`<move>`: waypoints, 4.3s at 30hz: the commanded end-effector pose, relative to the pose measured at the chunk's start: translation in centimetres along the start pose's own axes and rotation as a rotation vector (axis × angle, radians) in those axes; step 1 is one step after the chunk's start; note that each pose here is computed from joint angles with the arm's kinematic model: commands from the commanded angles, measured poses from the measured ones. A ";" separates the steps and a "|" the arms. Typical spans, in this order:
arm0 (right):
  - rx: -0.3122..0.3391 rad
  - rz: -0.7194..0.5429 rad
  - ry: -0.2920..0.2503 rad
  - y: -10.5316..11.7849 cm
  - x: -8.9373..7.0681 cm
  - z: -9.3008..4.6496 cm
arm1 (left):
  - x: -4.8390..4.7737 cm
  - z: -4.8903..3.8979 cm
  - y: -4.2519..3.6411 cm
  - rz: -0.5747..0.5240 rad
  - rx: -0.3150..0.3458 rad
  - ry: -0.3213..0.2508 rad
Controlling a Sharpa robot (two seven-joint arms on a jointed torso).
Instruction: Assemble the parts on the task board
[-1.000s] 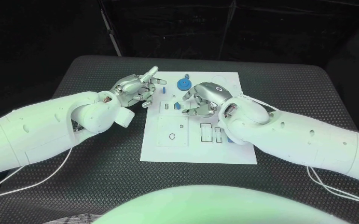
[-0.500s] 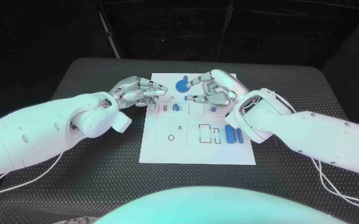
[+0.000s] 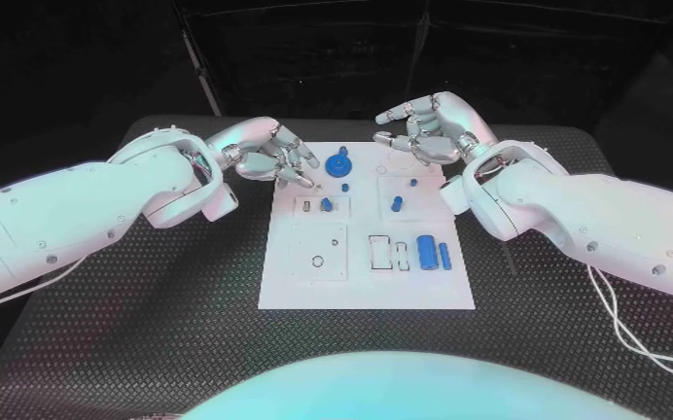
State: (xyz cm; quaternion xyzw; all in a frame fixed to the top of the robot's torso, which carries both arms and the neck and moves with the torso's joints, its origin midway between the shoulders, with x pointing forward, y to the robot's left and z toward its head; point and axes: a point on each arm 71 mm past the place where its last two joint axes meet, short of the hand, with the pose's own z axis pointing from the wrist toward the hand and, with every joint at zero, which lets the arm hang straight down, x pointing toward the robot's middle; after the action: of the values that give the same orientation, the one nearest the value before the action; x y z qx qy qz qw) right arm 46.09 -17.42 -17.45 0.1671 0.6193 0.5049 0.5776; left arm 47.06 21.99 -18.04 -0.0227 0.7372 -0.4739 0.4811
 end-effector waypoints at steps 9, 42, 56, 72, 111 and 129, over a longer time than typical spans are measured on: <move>0.015 0.043 -0.031 -0.8 -1.0 0.6 | 0.06 4.66 -2.38 0.714 -0.001 0.188; 0.019 0.047 -0.017 -0.7 -0.7 1.3 | 4.09 8.93 -2.70 0.964 0.020 0.357; 0.019 0.049 -0.011 -0.7 -0.6 1.4 | 5.25 9.08 -2.01 0.963 0.021 0.410; 0.022 0.051 -0.006 -0.8 -0.5 1.6 | 5.75 9.85 -2.22 0.964 0.042 0.404; 0.023 0.054 0.006 -0.8 -0.3 1.7 | 6.38 10.18 -1.80 0.951 -0.009 0.472; 0.023 0.054 0.008 -0.8 -0.2 1.7 | 6.58 10.22 -2.10 0.937 -0.002 0.469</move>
State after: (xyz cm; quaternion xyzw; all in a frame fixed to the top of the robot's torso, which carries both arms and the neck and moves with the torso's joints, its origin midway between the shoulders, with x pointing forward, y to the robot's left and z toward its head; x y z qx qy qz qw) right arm 47.97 -17.33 -17.84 0.1909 0.6234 0.5101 0.5611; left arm 50.13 10.78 -21.99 0.4194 0.7533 -0.1992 0.4658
